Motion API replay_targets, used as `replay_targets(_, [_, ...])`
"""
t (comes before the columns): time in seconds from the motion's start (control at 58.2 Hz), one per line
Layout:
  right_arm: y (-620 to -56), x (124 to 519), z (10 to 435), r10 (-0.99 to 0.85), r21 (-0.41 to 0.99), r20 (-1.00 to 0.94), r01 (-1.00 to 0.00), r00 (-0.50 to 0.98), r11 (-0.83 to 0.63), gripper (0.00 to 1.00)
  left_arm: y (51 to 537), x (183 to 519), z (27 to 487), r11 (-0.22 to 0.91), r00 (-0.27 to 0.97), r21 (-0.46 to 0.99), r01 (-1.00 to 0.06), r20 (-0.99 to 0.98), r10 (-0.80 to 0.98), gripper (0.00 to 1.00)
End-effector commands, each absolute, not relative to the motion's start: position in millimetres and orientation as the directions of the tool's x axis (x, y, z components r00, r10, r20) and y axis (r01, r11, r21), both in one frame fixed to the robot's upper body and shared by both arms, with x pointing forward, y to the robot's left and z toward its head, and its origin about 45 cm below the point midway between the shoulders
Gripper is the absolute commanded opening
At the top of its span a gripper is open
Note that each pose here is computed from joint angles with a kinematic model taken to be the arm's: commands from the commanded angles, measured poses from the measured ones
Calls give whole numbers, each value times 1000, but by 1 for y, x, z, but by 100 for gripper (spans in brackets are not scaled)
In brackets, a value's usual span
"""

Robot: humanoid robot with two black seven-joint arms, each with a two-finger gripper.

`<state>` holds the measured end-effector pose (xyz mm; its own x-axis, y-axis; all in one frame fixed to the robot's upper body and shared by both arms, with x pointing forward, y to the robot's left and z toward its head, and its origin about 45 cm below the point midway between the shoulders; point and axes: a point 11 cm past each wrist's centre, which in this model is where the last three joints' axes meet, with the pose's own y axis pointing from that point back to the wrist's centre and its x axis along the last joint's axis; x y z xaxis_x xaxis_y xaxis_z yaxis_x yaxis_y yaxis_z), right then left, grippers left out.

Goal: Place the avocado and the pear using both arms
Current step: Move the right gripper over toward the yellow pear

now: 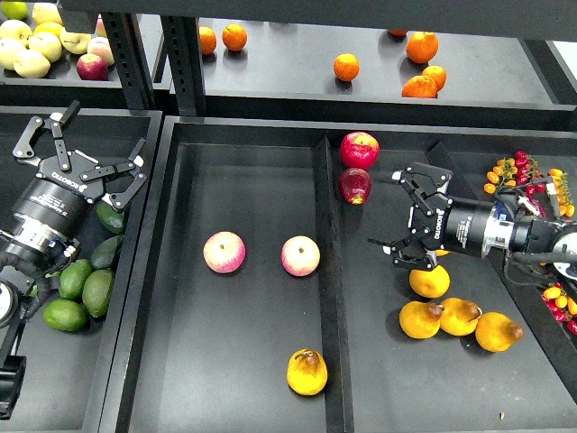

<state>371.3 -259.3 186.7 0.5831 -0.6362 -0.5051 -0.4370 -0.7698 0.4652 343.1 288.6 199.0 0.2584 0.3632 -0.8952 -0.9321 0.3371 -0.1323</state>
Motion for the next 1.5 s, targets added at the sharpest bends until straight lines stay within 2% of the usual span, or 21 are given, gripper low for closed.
replay_targets(0.0, [-259, 370, 186, -644, 498, -457, -423, 613, -757, 99, 289, 343, 199, 338, 259, -133, -932, -895, 363, 100])
replay_targets(0.206, [-254, 371, 188, -637, 528, -420, -397, 647, -751, 99, 288, 342, 197, 344, 267, -139, -929, -893, 362, 100])
replay_targets(0.378, [-250, 371, 179, -596, 725, -232, -273, 768, -633, 99, 284, 342, 197, 355, 273, -139, -924, -892, 360, 100])
replay_targets(0.481, [-240, 365, 170, -542, 789, -191, -201, 818, -581, 99, 284, 342, 197, 357, 276, -142, -923, -891, 360, 100])
replay_targets(0.825, [-179, 335, 130, -415, 803, -269, -36, 869, -595, 99, 280, 341, 195, 369, 275, -135, -920, -892, 358, 100])
replay_targets(1.118, [-187, 294, 86, -413, 830, -348, 72, 842, -553, 99, 279, 341, 196, 370, 278, -138, -919, -891, 358, 100])
replay_targets(1.479, [-194, 283, 50, -463, 857, -354, 83, 813, -509, 99, 278, 341, 194, 374, 275, -133, -918, -892, 359, 100])
